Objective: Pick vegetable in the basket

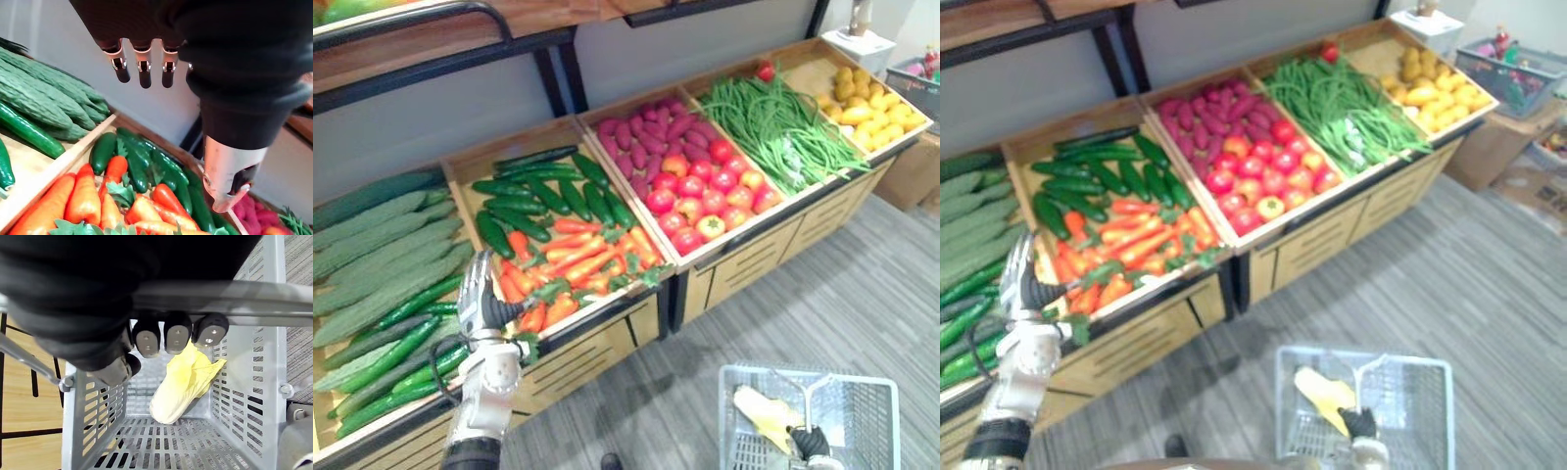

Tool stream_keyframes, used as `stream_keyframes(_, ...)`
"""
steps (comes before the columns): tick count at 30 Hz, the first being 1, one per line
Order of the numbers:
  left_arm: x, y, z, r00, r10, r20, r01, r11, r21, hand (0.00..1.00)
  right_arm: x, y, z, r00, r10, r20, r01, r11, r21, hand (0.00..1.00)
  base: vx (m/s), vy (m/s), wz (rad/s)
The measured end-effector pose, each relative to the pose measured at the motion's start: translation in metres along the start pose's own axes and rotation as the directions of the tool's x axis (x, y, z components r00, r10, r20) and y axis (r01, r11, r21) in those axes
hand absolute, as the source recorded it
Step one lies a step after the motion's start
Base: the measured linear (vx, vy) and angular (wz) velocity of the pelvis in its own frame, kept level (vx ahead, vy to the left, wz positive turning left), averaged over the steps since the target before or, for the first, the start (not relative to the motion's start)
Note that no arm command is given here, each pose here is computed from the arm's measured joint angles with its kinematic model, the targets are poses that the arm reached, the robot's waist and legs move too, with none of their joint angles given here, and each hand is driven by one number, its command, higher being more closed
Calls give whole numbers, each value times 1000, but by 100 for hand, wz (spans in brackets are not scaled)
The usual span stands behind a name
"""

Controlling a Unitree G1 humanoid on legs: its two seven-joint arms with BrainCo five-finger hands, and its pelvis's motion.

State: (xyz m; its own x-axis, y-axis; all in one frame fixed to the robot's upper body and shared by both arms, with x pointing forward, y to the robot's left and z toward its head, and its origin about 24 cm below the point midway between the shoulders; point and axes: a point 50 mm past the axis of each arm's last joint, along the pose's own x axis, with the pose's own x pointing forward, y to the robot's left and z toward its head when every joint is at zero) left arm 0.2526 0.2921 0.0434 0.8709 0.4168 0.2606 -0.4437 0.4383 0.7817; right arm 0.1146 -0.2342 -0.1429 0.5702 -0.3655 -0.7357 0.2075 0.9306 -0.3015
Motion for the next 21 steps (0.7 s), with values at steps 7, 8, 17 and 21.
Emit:
stream_keyframes(7,17,-5,19,991,-96,90,87,991,98,0,1,0,7,1000,3,31,-2,1000,-6,100,50,-12,-18)
stream_keyframes(8,18,-7,22,988,-113,101,103,989,103,0,1,0,8,999,2,33,-2,1000,-7,100,20,-11,-9)
stream_keyframes(17,30,-18,53,956,-218,197,190,970,148,0,3,-6,25,994,-16,107,17,1000,-6,100,-25,12,-11)
stream_keyframes(21,35,-19,61,951,-221,216,191,970,150,0,3,-6,30,992,-16,127,17,1000,-5,100,-68,10,-14)
